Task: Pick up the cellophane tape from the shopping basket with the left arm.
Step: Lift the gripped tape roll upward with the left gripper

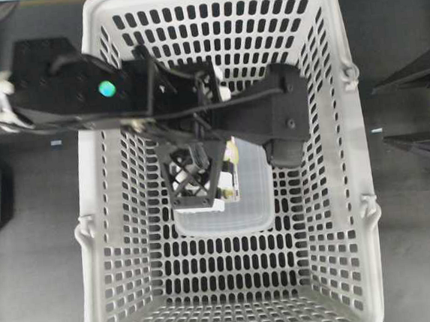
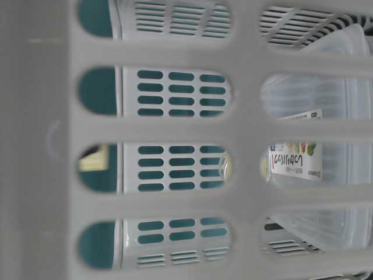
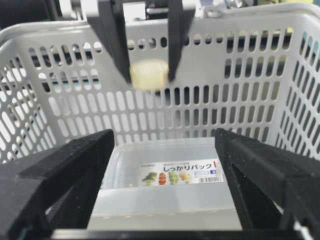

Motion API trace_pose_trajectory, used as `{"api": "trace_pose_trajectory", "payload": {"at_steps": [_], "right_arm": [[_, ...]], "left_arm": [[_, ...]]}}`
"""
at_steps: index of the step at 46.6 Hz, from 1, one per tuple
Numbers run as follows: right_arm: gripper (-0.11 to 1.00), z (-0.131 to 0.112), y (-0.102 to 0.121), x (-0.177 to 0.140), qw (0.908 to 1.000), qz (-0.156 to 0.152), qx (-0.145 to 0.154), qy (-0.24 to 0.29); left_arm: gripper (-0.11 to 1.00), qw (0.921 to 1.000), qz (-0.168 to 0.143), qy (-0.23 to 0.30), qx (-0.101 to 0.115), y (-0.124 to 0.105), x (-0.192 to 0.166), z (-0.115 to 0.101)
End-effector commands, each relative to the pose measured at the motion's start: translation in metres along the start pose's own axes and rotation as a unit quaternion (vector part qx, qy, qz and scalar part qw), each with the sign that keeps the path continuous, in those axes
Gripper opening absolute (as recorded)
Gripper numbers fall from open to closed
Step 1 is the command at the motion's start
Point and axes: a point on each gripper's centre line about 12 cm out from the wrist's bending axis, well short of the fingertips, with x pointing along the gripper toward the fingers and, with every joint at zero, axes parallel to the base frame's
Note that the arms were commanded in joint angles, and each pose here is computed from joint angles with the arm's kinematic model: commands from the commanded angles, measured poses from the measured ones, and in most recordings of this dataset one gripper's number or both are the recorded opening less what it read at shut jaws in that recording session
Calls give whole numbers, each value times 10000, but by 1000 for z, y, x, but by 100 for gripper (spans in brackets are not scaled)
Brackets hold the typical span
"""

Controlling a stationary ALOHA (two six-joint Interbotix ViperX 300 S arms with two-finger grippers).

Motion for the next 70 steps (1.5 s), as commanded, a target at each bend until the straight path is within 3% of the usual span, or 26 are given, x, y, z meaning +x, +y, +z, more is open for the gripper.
{"api": "trace_pose_trajectory", "payload": {"at_steps": [1, 70], "right_arm": [[78, 6, 0, 1, 9999, 7, 23, -107], [78, 6, 3, 1, 9998, 87, 22, -171]], "left_arm": [[50, 9997, 18, -245, 7, 0, -31, 3], [50, 9999, 24, -160, -3, 2, -23, 5]]}}
